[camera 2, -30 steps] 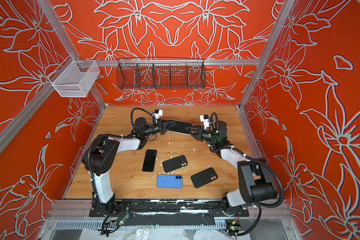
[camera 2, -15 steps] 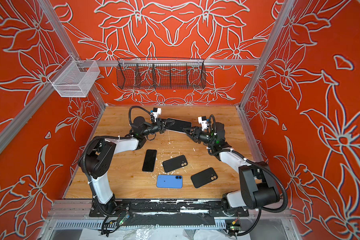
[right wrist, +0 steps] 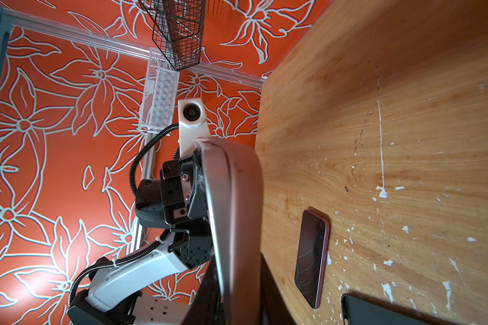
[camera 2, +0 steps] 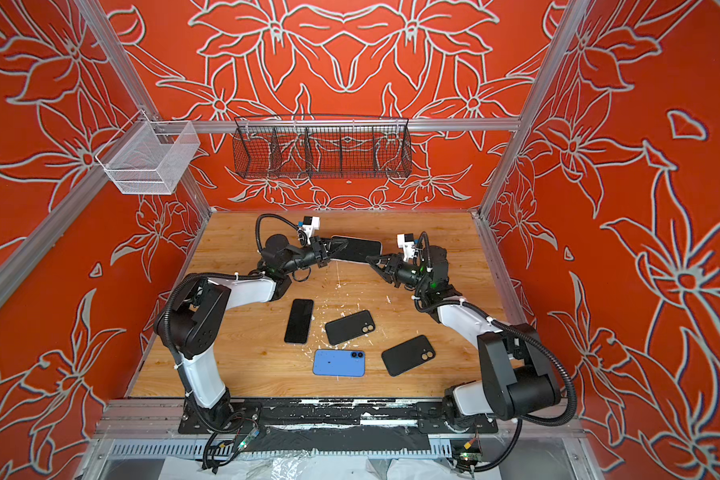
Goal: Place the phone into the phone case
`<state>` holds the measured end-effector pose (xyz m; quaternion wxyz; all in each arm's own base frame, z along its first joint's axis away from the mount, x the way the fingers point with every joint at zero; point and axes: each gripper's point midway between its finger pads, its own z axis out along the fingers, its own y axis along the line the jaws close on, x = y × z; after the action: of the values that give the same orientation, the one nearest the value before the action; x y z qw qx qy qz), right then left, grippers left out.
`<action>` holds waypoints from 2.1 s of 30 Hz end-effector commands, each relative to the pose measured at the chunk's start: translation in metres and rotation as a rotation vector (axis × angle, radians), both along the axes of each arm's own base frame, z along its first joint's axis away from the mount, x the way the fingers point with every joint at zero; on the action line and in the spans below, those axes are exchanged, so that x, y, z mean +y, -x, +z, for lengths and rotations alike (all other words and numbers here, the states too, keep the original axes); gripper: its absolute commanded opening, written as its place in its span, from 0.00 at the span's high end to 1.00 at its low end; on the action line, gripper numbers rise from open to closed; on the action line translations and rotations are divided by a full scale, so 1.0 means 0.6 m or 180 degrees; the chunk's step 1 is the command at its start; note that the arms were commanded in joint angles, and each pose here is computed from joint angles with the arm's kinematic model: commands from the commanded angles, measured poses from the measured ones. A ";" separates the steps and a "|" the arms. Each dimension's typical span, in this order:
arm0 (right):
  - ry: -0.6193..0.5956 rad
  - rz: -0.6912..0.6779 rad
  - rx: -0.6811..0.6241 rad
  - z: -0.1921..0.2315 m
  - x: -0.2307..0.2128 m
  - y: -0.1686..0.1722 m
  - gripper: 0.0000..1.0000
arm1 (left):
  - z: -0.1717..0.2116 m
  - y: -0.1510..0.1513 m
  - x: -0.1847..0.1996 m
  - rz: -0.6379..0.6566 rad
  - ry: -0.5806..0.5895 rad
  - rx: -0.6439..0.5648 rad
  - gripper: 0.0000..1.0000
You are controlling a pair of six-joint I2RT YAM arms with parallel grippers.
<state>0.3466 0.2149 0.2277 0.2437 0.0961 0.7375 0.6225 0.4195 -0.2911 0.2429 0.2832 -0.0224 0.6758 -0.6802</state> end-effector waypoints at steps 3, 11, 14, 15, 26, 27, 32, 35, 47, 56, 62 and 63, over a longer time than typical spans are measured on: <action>-0.0077 -0.0054 -0.0222 0.035 0.001 0.006 0.91 | 0.024 0.001 0.007 0.0099 -0.0014 -0.0270 1.00; -0.0057 -0.0169 -0.0329 0.059 -0.025 -0.004 0.74 | 0.025 0.006 0.016 0.0125 -0.0037 -0.0276 1.00; -0.0050 -0.0122 -0.0355 0.065 -0.022 -0.003 0.72 | 0.023 0.007 0.016 0.0122 -0.0042 -0.0273 1.00; -0.0049 -0.0113 -0.0368 0.067 -0.023 -0.002 0.70 | 0.022 0.007 0.016 0.0121 -0.0044 -0.0270 1.00; 0.0183 -0.0173 -0.0470 0.075 -0.031 -0.002 0.87 | 0.019 0.008 0.015 0.0097 -0.0047 -0.0249 1.00; 0.0209 -0.0181 -0.0504 0.077 -0.033 -0.002 0.88 | 0.020 0.008 0.015 0.0091 -0.0040 -0.0249 1.00; 0.0296 -0.0285 -0.0674 0.085 -0.049 -0.016 0.69 | 0.022 0.015 0.015 0.0052 -0.0033 -0.0241 1.00; 0.0315 -0.0244 -0.0728 0.090 -0.050 -0.029 0.62 | 0.024 0.020 0.014 0.0031 -0.0042 -0.0241 1.00; 0.0367 -0.0091 -0.0745 0.071 -0.038 -0.048 0.46 | 0.037 0.026 0.013 0.0004 0.0002 -0.0271 1.00; 0.0793 -0.0363 -0.0690 0.041 -0.074 -0.044 0.30 | 0.053 0.030 0.015 0.0013 0.0000 -0.0332 1.00; 0.0597 -0.0024 -0.0538 0.019 -0.049 -0.041 0.29 | 0.059 0.031 0.014 0.0006 0.0020 -0.0341 1.00; 0.0555 0.0025 -0.0528 0.017 -0.044 -0.040 0.30 | 0.060 0.031 0.013 0.0001 0.0022 -0.0350 1.00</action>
<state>0.3727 0.1807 0.2424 0.3318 0.0355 0.7700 0.5438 0.4093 -0.2839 0.2371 0.2840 -0.0259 0.6900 -0.6652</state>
